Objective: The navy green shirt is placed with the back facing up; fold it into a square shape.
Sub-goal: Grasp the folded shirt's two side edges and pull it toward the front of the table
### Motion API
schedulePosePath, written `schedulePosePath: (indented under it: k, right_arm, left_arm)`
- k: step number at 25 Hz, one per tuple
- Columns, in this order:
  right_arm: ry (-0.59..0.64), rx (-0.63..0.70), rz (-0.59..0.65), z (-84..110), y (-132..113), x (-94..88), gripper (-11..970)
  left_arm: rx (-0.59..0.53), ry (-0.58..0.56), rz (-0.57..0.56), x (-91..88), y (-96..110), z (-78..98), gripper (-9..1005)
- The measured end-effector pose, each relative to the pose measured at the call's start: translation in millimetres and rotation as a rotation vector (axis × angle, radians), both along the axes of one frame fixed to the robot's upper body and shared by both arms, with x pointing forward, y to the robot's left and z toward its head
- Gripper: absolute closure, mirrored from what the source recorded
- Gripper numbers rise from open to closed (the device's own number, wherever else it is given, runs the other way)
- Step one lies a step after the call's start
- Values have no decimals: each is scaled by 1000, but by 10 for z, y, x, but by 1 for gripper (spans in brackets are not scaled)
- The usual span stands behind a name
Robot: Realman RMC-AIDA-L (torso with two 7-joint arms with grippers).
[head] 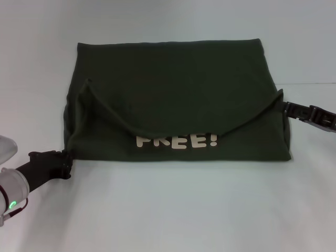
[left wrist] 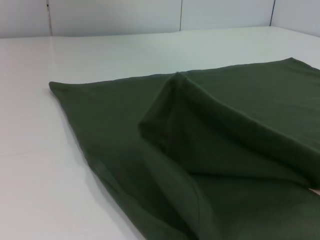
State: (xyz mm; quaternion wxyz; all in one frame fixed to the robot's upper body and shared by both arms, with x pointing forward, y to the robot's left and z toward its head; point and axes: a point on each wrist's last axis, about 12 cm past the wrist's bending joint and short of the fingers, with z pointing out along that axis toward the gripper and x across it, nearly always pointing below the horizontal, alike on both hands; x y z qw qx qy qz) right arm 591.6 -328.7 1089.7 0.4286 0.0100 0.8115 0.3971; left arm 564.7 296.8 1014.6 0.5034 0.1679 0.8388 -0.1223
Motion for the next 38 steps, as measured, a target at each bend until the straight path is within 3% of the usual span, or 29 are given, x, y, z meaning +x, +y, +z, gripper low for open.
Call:
schedulePosePath:
  k: [4,7,16,28,38]
  right_arm:
    - [19,-16,8,-14,-9,-4,278]
    - [70,-50,4,-46,-27,12,277]
    - [221,-168,-10,-148,-30,72,277]
    - [245,-220,-47,-245,-29,70,276]
    - [254,-243,-42,-333,136,96,283]
  left_arm:
    - [0,-2,0,7,5,10,846]
    - [-7,-7,-7,2,6,20,990]
    - [-20,-17,-25,-27,10,35,990]
    - [-25,-19,-26,-16,-1,42,989]
    - [-26,-22,-24,-2,-4,51,989]
